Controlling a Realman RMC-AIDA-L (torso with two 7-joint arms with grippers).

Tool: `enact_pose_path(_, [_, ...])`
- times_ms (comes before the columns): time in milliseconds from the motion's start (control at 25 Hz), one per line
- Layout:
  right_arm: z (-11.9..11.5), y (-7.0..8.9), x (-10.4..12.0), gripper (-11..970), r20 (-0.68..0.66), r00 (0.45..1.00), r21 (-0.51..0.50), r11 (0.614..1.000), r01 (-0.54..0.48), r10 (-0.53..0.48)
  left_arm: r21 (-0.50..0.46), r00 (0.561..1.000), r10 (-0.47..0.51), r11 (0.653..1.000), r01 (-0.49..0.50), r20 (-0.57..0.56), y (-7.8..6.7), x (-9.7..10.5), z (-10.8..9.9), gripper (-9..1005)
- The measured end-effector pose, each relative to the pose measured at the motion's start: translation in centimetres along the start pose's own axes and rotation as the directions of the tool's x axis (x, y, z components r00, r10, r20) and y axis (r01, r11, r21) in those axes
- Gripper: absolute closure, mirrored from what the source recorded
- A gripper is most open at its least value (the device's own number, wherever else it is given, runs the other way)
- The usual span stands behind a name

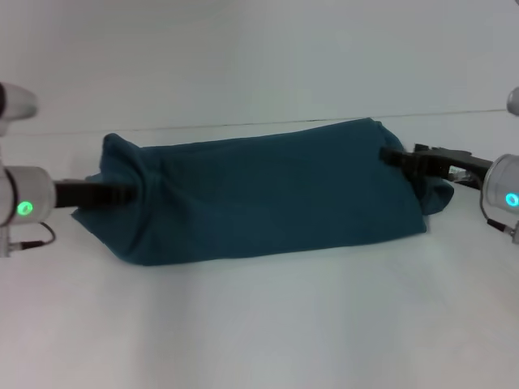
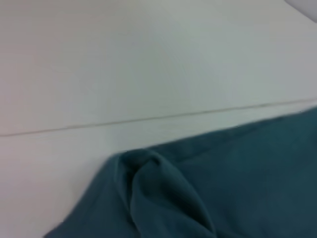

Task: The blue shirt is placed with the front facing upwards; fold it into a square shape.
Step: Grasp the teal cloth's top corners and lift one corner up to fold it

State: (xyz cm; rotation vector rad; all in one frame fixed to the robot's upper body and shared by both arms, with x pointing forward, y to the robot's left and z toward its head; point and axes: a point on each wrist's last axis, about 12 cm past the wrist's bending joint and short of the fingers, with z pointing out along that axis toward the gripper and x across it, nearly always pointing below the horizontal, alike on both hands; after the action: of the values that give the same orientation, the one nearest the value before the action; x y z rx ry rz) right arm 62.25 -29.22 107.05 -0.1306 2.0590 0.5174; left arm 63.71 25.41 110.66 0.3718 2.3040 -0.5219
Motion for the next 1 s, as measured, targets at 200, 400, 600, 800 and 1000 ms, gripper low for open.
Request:
enact_pose_path(200, [0.5, 0.9, 2.0, 218, 0.125, 0.990, -0.019, 0.997, 0.073, -0.070, -0.028, 0.998, -0.038, 0.999, 0.039, 0.040, 1.1, -0.6, -2.3, 933])
enact_pose_path(400, [1.1, 3.1, 4.3, 421, 0.242, 0.959, -0.018, 0.988, 0.155, -0.146, -0.031, 0.997, -0.057, 0.998, 0.058, 0.050, 1.5, -0.7, -3.2, 933])
enact_pose_path(600, [2.4, 6.8, 5.8, 579, 0.267, 0.928, -0.058, 0.957, 0.284, -0.259, -0.018, 0.996, -0.075, 0.997, 0.076, 0.043, 1.2, -0.8, -3.2, 934])
enact_pose_path(800, [3.5, 9.9, 6.1, 744, 0.282, 0.917, -0.099, 0.942, 0.320, -0.282, 0.006, 0.996, -0.071, 0.997, 0.071, 0.046, 0.7, -1.3, -3.8, 935])
enact_pose_path(1000, [4.4, 12.0, 6.2, 892, 0.260, 0.906, -0.128, 0.919, 0.374, -0.332, 0.027, 0.997, -0.056, 0.998, 0.055, 0.056, -0.1, -1.6, -4.7, 934])
